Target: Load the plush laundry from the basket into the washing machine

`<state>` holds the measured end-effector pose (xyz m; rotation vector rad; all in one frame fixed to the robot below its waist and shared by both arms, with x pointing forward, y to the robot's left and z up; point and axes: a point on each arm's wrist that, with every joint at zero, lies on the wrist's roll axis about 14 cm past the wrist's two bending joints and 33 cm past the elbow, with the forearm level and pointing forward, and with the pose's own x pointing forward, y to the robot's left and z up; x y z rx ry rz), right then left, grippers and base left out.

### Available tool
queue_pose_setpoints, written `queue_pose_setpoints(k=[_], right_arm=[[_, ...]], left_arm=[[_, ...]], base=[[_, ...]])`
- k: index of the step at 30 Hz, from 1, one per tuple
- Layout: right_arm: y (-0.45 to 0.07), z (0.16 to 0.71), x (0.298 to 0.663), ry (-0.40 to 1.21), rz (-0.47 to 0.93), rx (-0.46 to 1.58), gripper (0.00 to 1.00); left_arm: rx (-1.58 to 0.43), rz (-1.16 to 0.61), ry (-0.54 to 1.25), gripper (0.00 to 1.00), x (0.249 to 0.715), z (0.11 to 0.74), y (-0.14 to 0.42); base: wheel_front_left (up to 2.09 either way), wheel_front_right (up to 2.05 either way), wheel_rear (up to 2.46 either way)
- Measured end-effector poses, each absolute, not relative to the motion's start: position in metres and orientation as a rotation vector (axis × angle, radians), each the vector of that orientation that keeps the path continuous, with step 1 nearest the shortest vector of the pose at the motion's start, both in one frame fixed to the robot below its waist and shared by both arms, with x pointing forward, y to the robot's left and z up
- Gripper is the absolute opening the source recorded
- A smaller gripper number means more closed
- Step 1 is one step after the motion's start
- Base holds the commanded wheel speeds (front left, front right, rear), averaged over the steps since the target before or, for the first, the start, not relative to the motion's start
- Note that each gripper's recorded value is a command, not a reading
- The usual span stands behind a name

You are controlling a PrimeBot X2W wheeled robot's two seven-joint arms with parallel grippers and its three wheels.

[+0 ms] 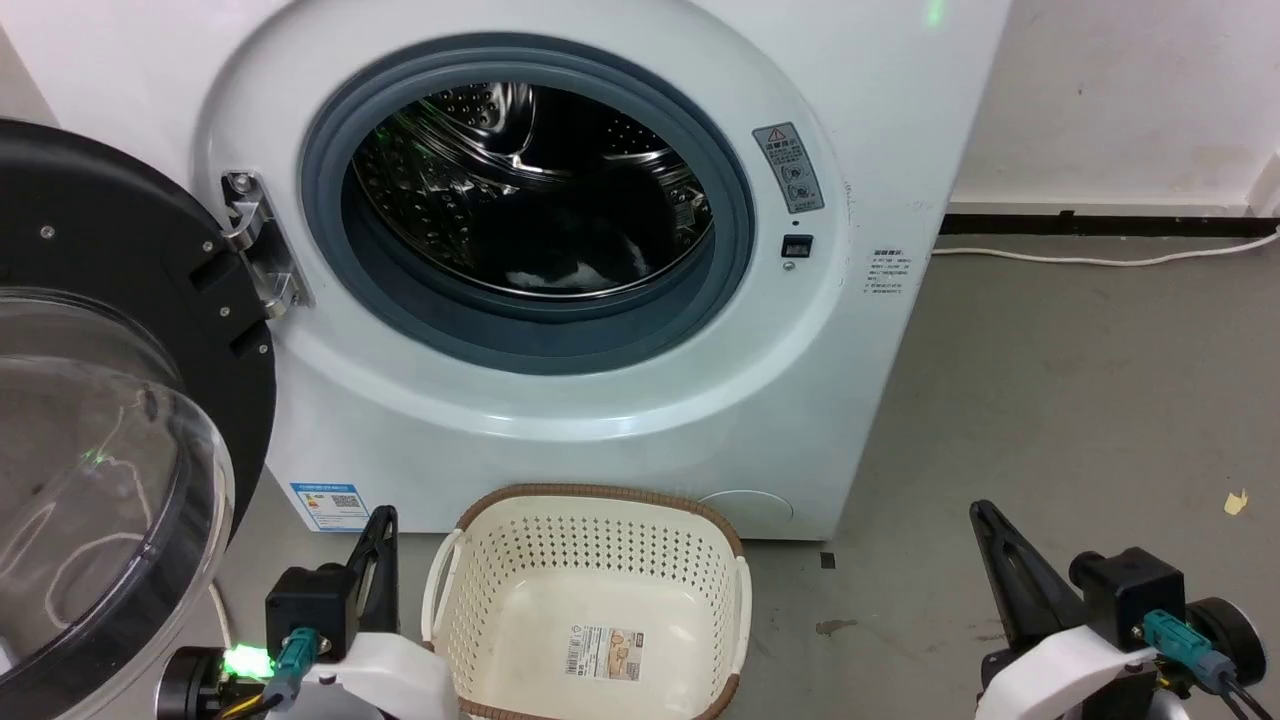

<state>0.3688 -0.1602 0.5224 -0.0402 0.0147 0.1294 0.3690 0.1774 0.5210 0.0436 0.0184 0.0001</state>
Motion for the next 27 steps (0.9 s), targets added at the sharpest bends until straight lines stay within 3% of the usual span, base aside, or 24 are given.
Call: queue_pose_setpoints(k=[27], right_arm=[[-0.1597, 0.5219, 0.3688, 0.019, 0.131, -0.041, 0.00]], left_arm=[[0.049, 0.006, 0.020, 0.00, 0.3692, 0.5214, 0.1790]], base=[[0.00, 0.00, 0.00]])
